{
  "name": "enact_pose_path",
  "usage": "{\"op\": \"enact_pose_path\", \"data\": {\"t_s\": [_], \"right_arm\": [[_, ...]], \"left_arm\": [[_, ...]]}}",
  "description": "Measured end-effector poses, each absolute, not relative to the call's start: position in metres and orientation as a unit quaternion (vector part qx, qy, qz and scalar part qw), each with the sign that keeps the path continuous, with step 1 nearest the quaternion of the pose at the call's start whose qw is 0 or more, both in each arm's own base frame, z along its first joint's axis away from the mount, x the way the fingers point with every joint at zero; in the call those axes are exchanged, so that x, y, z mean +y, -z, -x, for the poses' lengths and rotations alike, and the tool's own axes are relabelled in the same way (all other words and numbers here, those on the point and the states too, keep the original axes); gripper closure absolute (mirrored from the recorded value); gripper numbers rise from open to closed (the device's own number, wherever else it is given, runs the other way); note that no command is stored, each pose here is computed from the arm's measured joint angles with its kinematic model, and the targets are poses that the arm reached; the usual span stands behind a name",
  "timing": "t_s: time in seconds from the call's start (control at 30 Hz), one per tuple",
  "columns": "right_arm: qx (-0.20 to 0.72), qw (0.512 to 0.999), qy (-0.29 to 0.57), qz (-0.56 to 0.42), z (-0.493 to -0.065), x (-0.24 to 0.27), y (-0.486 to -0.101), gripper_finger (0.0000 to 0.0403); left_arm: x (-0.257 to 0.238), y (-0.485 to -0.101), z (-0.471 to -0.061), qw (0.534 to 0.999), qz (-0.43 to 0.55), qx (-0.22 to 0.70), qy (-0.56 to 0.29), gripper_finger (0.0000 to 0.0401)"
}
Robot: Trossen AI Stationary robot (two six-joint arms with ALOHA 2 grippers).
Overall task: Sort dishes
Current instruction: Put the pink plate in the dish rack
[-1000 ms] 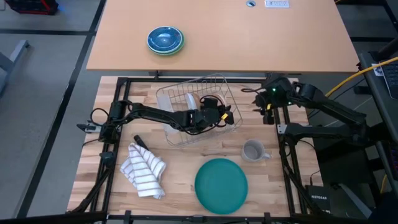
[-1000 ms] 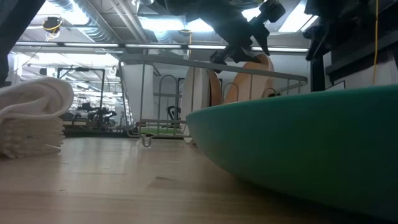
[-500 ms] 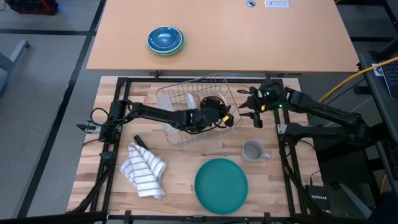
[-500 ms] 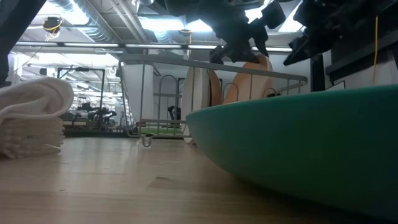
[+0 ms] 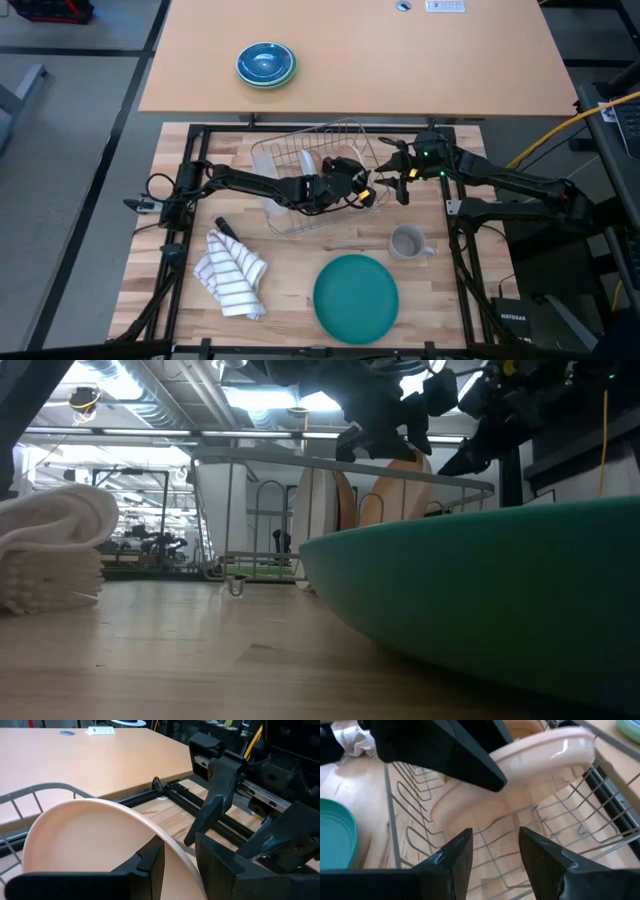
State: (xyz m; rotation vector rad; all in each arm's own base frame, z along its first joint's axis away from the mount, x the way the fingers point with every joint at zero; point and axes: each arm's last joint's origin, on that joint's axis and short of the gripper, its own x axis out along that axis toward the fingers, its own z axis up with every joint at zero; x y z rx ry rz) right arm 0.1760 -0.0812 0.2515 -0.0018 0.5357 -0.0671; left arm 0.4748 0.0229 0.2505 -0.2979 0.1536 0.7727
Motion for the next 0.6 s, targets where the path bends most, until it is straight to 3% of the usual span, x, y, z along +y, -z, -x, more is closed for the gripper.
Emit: {"op": "enact_pose_path", "data": {"t_s": [0.6], "right_arm": [[0.269,0.963,0.032,-0.001,-0.177,-0.082,-0.25,0.0237]], "left_arm": [[0.024,-0.239,-0.469,0.907,0.082,0.158,-0.381,0.0303]]}}
